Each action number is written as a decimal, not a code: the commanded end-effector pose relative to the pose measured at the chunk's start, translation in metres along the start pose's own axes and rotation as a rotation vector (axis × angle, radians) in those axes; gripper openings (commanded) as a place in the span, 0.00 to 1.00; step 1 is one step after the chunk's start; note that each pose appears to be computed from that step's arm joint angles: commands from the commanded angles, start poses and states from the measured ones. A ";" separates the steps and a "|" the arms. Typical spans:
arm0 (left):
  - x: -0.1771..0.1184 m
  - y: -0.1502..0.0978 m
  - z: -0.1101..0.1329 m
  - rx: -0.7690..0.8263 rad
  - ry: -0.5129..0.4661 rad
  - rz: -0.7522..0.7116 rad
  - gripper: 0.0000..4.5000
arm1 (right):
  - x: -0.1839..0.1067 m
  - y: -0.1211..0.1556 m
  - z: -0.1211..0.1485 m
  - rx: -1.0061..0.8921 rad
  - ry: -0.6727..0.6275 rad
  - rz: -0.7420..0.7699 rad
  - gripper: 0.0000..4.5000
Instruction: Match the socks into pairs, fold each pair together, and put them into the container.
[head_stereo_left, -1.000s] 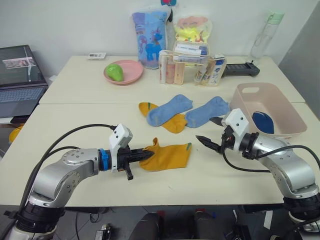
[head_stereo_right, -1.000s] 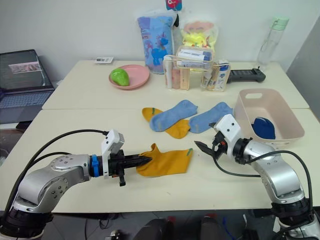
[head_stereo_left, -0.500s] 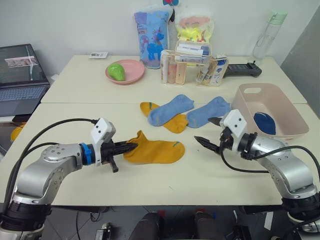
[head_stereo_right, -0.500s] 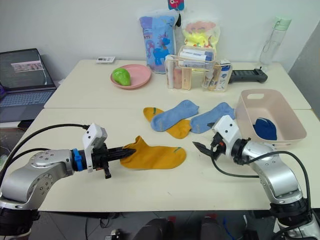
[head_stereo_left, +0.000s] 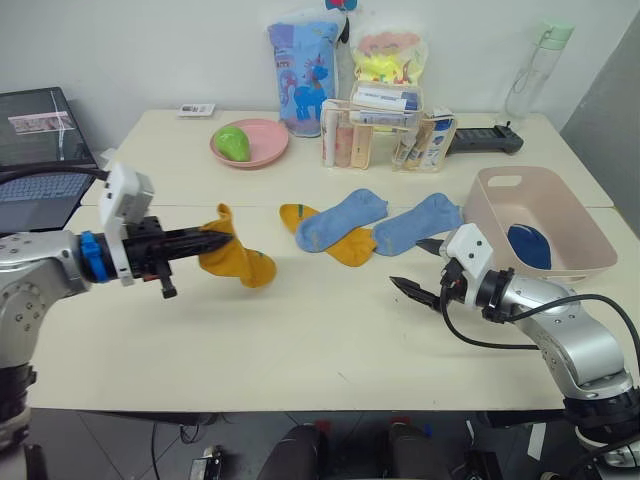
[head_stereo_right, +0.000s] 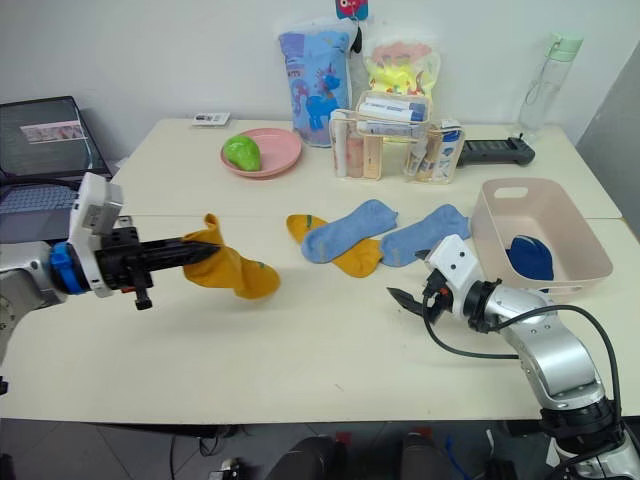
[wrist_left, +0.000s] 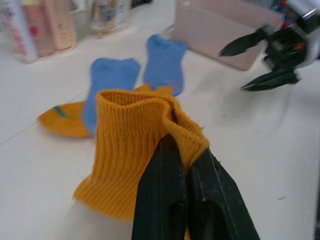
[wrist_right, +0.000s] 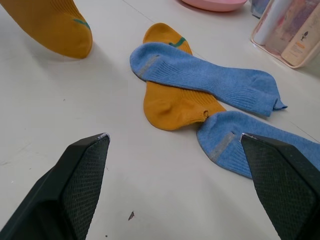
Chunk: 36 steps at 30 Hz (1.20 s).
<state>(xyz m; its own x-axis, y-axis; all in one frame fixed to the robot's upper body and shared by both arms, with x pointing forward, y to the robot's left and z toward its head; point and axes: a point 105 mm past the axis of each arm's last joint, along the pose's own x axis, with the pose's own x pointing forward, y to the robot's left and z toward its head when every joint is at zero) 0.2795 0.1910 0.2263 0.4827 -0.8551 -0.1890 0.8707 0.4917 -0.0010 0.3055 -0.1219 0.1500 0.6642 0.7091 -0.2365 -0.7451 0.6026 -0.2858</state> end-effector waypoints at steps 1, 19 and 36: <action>0.025 -0.024 -0.017 -0.010 0.049 -0.093 0.00 | -0.002 0.001 0.009 -0.034 -0.031 0.003 1.00; 0.108 -0.071 -0.054 -0.101 -0.041 -0.272 0.43 | -0.018 -0.013 -0.002 -0.051 0.008 -0.056 1.00; 0.062 0.053 -0.084 -0.042 0.024 0.294 1.00 | -0.024 0.031 -0.042 0.188 0.103 0.109 1.00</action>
<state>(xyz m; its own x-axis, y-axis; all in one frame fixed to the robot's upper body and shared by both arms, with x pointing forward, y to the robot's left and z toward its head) 0.3463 0.1770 0.1271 0.6979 -0.6821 -0.2181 0.6937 0.7196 -0.0307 0.2701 -0.1396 0.0995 0.5805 0.7190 -0.3822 -0.7900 0.6110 -0.0503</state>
